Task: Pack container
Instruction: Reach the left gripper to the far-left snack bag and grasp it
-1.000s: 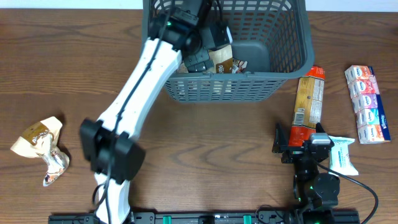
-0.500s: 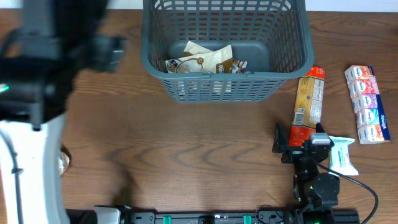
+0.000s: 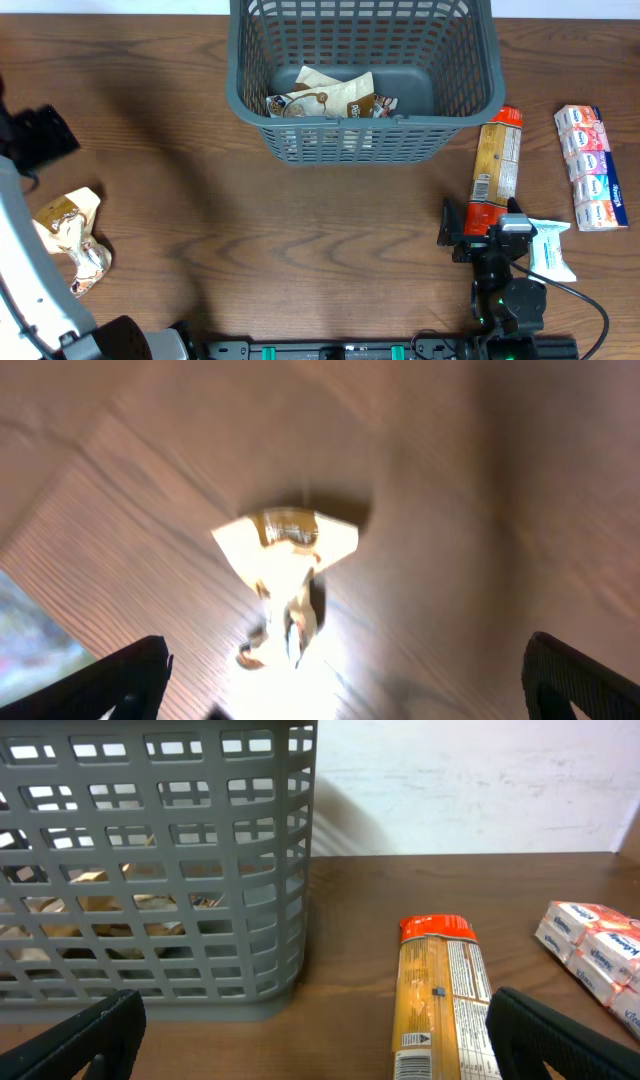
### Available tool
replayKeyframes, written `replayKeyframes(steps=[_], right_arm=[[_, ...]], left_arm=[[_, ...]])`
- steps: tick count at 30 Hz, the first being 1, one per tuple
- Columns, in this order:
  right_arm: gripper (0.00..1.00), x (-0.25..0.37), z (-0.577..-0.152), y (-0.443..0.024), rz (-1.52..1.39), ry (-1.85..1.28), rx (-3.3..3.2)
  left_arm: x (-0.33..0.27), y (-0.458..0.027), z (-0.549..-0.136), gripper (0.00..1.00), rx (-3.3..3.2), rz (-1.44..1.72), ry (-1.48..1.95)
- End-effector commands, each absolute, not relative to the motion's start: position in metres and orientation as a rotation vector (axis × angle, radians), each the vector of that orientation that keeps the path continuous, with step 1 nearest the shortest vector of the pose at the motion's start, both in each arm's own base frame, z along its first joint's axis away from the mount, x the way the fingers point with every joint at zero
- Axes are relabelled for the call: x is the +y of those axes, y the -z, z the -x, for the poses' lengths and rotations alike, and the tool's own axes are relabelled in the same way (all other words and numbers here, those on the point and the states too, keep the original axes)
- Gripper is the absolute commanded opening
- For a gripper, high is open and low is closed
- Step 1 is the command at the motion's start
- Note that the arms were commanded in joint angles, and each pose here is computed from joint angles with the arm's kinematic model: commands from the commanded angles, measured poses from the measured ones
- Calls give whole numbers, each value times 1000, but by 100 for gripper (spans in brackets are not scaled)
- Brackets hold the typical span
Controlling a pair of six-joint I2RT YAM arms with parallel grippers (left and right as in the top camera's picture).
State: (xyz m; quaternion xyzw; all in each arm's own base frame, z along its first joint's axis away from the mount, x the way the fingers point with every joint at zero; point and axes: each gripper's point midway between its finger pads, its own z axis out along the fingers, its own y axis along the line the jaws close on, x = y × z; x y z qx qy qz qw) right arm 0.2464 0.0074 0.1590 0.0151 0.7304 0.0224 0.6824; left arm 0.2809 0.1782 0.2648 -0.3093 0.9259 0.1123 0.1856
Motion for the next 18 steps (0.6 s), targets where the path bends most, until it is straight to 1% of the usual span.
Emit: replayKeyframes(steps=[1, 7, 10, 13, 18], right_arm=[[99, 10, -246, -158, -38, -73, 1640], [99, 10, -246, -158, -37, -73, 1640], [99, 10, -246, -158, -38, -73, 1640], [99, 10, -246, -158, -38, -73, 1640], [99, 10, -246, -158, -38, -73, 1640]], left_arm=[[165, -222, -266, 99, 2660, 973, -235], [148, -142, -232, 99, 2733, 1105, -208], [140, -115, -217, 99, 2770, 1120, -205], [135, -104, -207, 99, 2799, 1109, -204], [134, -108, -205, 99, 2846, 952, -218]])
